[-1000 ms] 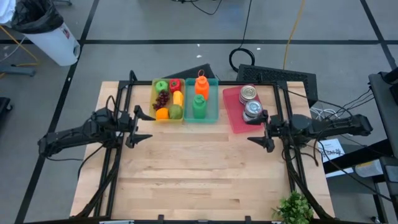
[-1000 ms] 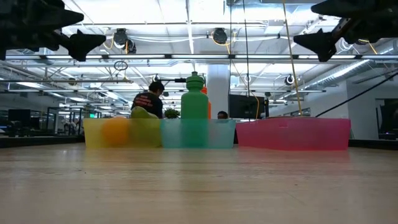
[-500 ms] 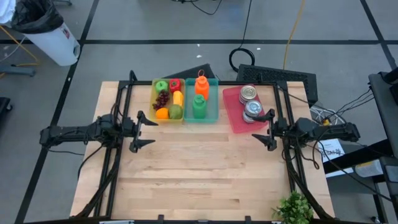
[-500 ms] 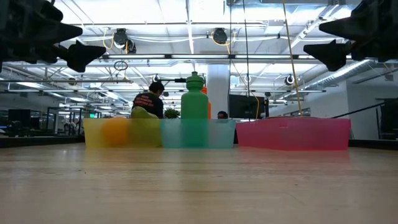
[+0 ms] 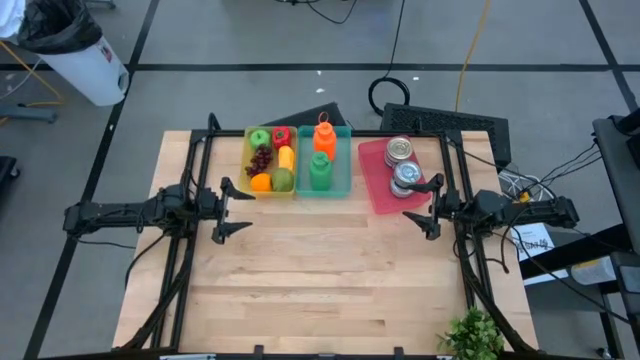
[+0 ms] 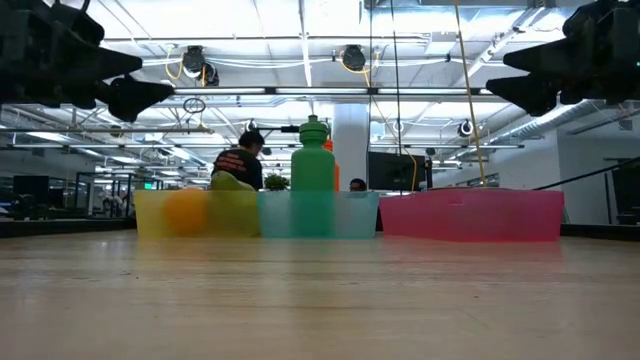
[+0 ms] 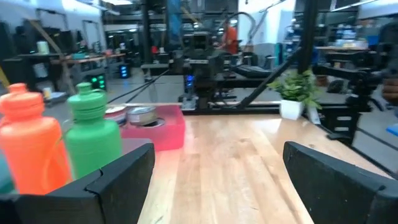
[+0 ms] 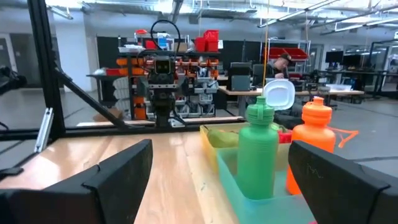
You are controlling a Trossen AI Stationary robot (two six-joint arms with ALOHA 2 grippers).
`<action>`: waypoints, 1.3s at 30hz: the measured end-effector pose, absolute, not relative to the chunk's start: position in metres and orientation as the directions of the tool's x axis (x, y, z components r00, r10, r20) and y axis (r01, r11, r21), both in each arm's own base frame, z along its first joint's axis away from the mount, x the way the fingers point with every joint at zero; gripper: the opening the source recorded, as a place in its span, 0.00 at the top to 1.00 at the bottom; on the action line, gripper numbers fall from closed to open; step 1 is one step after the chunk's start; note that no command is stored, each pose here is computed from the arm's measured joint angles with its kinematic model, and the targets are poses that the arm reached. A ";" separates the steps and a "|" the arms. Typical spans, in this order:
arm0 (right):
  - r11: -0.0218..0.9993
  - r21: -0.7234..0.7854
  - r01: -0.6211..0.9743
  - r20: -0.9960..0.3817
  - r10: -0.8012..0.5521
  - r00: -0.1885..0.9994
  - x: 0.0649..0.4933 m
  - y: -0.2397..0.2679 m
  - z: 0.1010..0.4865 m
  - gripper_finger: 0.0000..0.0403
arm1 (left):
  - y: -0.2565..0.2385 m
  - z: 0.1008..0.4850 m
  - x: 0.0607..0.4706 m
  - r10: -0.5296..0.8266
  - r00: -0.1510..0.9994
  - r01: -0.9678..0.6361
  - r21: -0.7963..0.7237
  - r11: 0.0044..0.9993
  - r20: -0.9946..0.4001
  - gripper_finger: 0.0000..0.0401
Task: Pick & Place Food Item
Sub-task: Return to Home Position
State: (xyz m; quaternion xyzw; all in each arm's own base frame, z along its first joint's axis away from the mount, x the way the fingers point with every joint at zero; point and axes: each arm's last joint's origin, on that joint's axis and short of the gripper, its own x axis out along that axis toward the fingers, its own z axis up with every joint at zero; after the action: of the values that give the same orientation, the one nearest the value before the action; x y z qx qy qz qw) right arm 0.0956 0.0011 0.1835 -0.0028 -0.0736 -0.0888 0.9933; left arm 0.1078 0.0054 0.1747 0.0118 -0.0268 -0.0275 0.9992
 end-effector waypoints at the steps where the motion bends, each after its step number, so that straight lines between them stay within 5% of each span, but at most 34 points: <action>1: 0.984 0.001 0.178 0.145 -0.176 0.974 0.096 0.001 0.183 0.11 | 0.006 0.174 0.108 -0.042 0.998 0.041 0.018 0.999 0.049 0.09; 13: 0.986 -0.012 0.165 0.015 -0.165 0.986 0.097 0.001 0.170 0.11 | 0.006 0.174 0.108 -0.021 0.999 0.019 0.037 0.999 0.044 0.09; 39: 0.986 0.011 0.169 0.088 -0.169 0.982 0.097 0.001 0.178 0.11 | 0.006 0.175 0.108 -0.021 0.998 0.021 0.001 1.000 0.051 0.09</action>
State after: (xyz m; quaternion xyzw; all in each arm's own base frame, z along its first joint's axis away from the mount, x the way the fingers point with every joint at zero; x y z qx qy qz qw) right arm 0.0971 0.0014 0.1778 0.0018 -0.0441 -0.0848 0.9954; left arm 0.1078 0.0064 0.1748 0.0000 -0.0257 -0.0107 0.9996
